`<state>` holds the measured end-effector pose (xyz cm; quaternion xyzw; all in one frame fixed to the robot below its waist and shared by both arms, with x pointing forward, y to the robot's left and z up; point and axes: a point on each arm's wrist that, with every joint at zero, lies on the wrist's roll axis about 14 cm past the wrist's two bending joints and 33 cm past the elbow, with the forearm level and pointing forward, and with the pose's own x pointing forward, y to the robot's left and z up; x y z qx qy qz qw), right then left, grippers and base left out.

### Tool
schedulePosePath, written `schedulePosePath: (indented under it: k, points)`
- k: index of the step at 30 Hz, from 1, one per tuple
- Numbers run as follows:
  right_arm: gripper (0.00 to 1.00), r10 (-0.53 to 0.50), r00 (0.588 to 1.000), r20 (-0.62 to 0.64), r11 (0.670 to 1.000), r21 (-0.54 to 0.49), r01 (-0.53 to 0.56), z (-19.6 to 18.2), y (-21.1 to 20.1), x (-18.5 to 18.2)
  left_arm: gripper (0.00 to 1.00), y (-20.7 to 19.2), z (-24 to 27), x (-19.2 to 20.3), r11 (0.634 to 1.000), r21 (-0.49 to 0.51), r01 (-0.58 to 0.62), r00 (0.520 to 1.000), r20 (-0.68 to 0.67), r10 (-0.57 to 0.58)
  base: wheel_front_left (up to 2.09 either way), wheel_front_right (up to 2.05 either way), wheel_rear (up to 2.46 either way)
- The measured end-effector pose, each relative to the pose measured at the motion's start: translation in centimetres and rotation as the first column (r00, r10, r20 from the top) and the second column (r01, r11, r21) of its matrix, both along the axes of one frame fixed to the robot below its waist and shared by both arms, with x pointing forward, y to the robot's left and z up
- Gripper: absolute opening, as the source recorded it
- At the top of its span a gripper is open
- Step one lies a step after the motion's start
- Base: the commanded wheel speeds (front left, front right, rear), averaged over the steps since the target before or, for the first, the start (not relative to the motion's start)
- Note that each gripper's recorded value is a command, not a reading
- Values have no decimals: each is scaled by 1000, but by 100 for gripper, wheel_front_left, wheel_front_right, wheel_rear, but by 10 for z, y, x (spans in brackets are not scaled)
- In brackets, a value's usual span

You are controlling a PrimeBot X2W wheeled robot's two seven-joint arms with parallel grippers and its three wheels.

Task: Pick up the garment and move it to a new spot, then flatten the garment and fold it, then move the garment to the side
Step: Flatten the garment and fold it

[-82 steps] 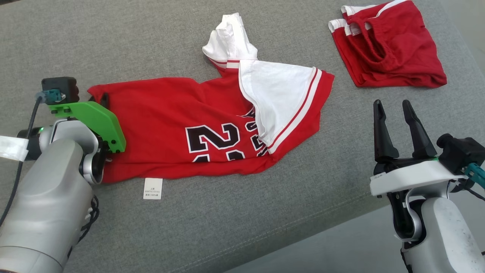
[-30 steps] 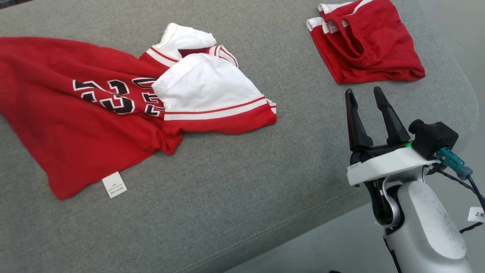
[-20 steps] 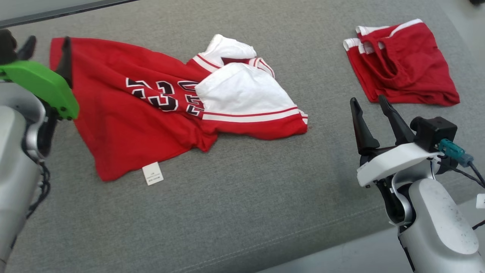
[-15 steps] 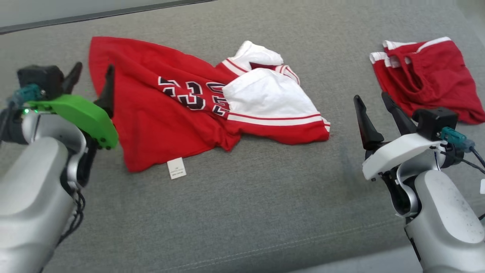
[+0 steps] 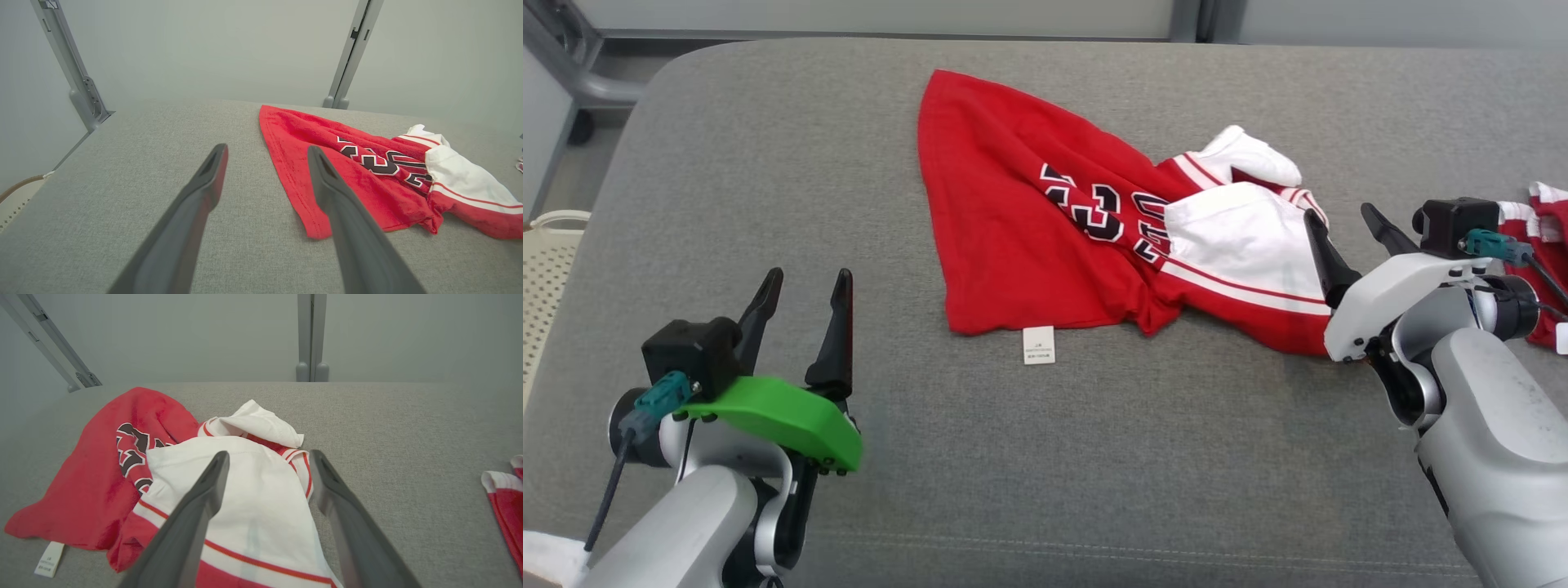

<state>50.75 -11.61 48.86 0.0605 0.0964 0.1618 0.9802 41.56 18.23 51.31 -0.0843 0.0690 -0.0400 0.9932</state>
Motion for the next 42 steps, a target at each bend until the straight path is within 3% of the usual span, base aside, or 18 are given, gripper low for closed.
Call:
schedulePosePath:
  k: [10,26,28,29,31,38,40,42]
  points:
    - [100,-1,992,-129,999,-50,-6,-33,8,23,100,13,2,-39,993,-54,-103,995,11,103,0,0,0]
    - [100,-21,966,-256,997,-76,2,-78,3,23,100,8,-9,-37,993,-58,-100,995,-20,99,0,0,0]
    - [79,-16,968,-250,997,-76,-3,-78,4,22,100,7,-9,-36,993,-58,-98,995,-21,97,0,0,0]
    - [63,-8,971,-240,997,-73,-10,-77,6,21,100,6,-9,-35,994,-58,-97,995,-21,95,0,0,0]
    - [50,4,974,-228,997,-68,-20,-74,10,19,100,4,-8,-34,994,-59,-90,996,-19,89,0,0,0]
    - [44,22,971,-239,998,-47,-34,-78,14,10,100,-1,-10,-31,995,-59,-76,997,-23,74,0,0,0]
    - [35,19,970,-242,998,-48,-31,-79,11,10,100,-2,-11,-30,996,-59,-72,997,-25,71,0,0,0]
    - [19,20,970,-243,998,-55,-34,-80,10,9,100,-2,-11,-30,996,-58,-70,997,-25,69,0,0,0]
